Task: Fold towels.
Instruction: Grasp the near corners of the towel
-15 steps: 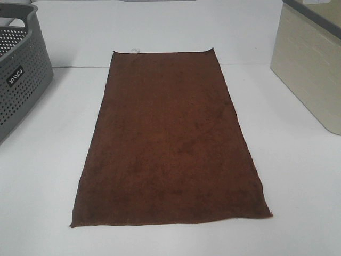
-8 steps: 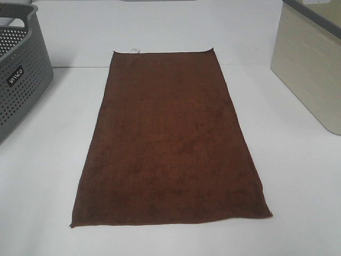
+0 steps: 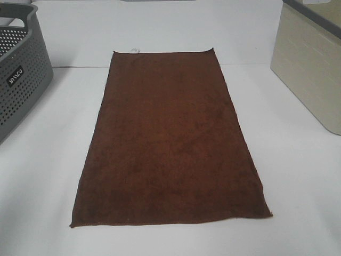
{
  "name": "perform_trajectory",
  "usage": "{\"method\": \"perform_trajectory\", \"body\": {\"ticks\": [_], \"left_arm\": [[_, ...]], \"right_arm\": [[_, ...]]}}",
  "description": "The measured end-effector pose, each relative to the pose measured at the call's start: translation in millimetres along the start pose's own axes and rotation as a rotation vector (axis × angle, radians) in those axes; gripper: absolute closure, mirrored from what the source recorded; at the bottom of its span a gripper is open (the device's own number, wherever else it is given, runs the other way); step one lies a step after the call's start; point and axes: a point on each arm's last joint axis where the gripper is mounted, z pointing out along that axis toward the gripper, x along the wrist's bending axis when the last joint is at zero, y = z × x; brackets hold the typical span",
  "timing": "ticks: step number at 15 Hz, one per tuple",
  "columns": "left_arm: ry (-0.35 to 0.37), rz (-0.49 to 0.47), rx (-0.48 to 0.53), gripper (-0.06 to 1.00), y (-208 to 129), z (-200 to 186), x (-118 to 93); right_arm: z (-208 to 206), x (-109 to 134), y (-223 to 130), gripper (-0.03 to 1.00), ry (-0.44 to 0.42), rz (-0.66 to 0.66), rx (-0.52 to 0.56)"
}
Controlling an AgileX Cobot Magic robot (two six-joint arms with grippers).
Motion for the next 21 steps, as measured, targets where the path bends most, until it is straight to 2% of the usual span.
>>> {"method": "perform_trajectory", "body": {"ticks": [3,6,10,13,14,17,21], "left_arm": [[-0.014,-0.079,0.245,0.37,-8.8,58.4,9.3],[-0.063,-0.140,0.360,0.37,-10.0,105.3,13.5],[-0.124,-0.221,0.438,0.32,-19.6,153.7,20.2],[-0.152,-0.235,0.475,0.30,-26.6,179.8,25.5],[-0.183,-0.245,0.479,0.30,-25.8,186.2,24.2],[-0.285,-0.247,0.505,0.30,-28.3,199.0,20.0],[-0.335,-0.183,0.525,0.31,-34.3,204.9,6.9]], "right_arm": [[46.4,-0.8,22.7,0.20,0.045,-0.010,0.136],[91.7,-4.3,33.4,0.20,0.082,-0.009,0.233],[139.2,-11.1,35.8,0.20,0.096,0.038,0.306],[164.9,-15.1,35.0,0.20,0.106,0.055,0.323],[172.3,-15.3,36.5,0.20,0.118,0.055,0.330],[188.4,-10.0,47.5,0.21,0.203,0.069,0.340],[196.1,-4.4,48.6,0.25,0.287,0.085,0.350]]}}
